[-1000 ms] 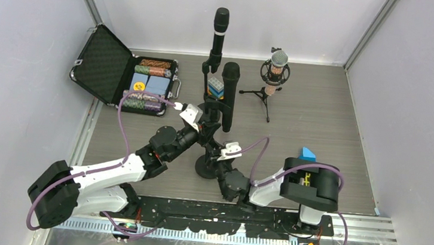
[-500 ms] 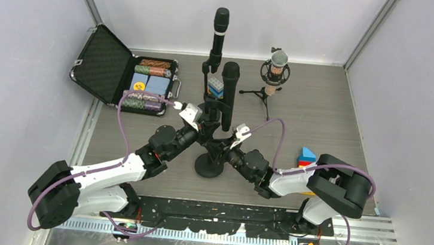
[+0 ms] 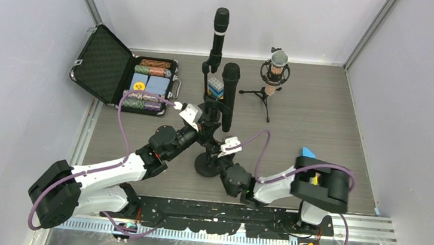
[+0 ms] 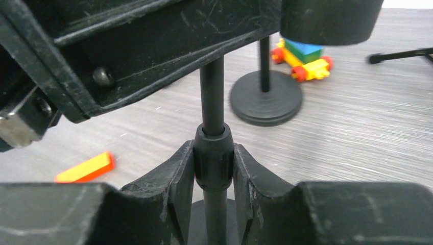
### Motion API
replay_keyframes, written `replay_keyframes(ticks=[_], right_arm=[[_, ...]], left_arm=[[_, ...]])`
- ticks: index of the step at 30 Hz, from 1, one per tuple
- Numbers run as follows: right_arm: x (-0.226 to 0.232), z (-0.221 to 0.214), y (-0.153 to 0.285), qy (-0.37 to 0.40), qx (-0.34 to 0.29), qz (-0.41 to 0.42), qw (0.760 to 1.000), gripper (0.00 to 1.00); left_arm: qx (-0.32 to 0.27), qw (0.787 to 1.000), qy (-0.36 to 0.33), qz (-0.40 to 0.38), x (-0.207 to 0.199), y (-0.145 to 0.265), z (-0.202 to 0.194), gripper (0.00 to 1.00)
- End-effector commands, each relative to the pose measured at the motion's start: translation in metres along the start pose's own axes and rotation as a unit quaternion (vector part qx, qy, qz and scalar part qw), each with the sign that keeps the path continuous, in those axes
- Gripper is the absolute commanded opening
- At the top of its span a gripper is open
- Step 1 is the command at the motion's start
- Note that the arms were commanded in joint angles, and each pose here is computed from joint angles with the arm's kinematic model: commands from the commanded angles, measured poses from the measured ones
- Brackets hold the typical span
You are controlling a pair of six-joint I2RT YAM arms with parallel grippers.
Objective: Remove the microphone from the stand
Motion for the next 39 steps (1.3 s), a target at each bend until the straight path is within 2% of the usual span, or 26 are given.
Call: replay_keyframes(ticks=[1, 5, 7, 11, 13, 14, 18, 22, 24, 25, 26, 27, 29, 32, 35, 39], right_arm=[[-0.037, 0.023, 0.008, 0.027, -0.072, -0.262, 0.962, 0.00], [-0.026, 0.014, 0.003, 0.028, -0.069, -0.250, 0.965, 0.00], [-0.023, 0.014, 0.001, 0.030, -0.070, -0.220, 0.973, 0.00], [-0.026, 0.017, -0.004, 0.020, -0.065, -0.128, 0.990, 0.00], [-0.026, 0.014, -0.010, -0.023, -0.042, -0.068, 0.997, 0.00], [-0.019, 0.010, -0.010, -0.019, -0.014, -0.013, 1.000, 0.00], [-0.026, 0.015, -0.012, -0.004, -0.005, 0.020, 1.000, 0.00], [-0.042, 0.012, -0.017, 0.013, -0.009, 0.021, 1.000, 0.00], [-0.043, 0.006, -0.016, 0.007, -0.001, 0.025, 1.000, 0.09], [-0.042, 0.003, -0.012, -0.008, 0.002, 0.035, 0.999, 0.25], [-0.042, 0.002, -0.010, -0.018, 0.003, 0.038, 0.999, 0.33], [-0.042, 0.001, -0.006, -0.039, 0.005, 0.041, 0.998, 0.47], [-0.043, 0.002, 0.002, -0.064, 0.009, 0.046, 0.997, 0.57], [-0.042, 0.008, 0.013, -0.096, 0.025, 0.056, 0.994, 0.62], [-0.035, 0.019, 0.023, -0.097, 0.072, 0.070, 0.990, 0.64], [-0.031, 0.042, 0.038, -0.107, 0.131, 0.060, 0.984, 0.68]], left_arm=[[-0.028, 1.000, 0.001, 0.008, 0.004, -0.001, 0.009, 0.00], [-0.036, 0.999, 0.002, 0.008, 0.004, 0.000, 0.012, 0.00], [-0.046, 0.999, -0.009, -0.005, 0.001, 0.000, 0.016, 0.00], [-0.070, 0.996, -0.043, -0.043, -0.007, 0.001, 0.018, 0.00], [-0.080, 0.993, -0.056, -0.068, -0.012, 0.001, 0.014, 0.00], [-0.090, 0.991, -0.059, -0.074, -0.013, 0.001, 0.014, 0.00], [-0.135, 0.984, -0.064, -0.097, -0.019, 0.003, 0.019, 0.00], [-0.128, 0.984, -0.067, -0.106, -0.021, 0.000, 0.014, 0.00], [-0.121, 0.985, -0.068, -0.104, -0.020, -0.002, 0.009, 0.00], [-0.118, 0.985, -0.070, -0.101, -0.019, -0.002, 0.007, 0.00], [-0.114, 0.986, -0.072, -0.098, -0.018, -0.002, 0.004, 0.00], [-0.111, 0.986, -0.075, -0.095, -0.016, -0.001, 0.003, 0.00], [-0.102, 0.987, -0.083, -0.090, -0.014, 0.000, 0.000, 0.00], [-0.083, 0.988, -0.093, -0.089, -0.013, 0.000, -0.001, 0.07], [-0.064, 0.989, -0.099, -0.084, -0.012, 0.000, -0.002, 0.13], [-0.062, 0.991, -0.097, -0.075, -0.010, 0.002, 0.000, 0.29]])
Point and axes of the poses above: each gripper's point midway between its finger pads, its own y axis back along the fingers, its own x axis along the line the jaws close on, z = x × y, the point moved 4 cm from there along y, back along the fingers, and after that the axes turned 2 degrees about -y, right-handed, at the moved point
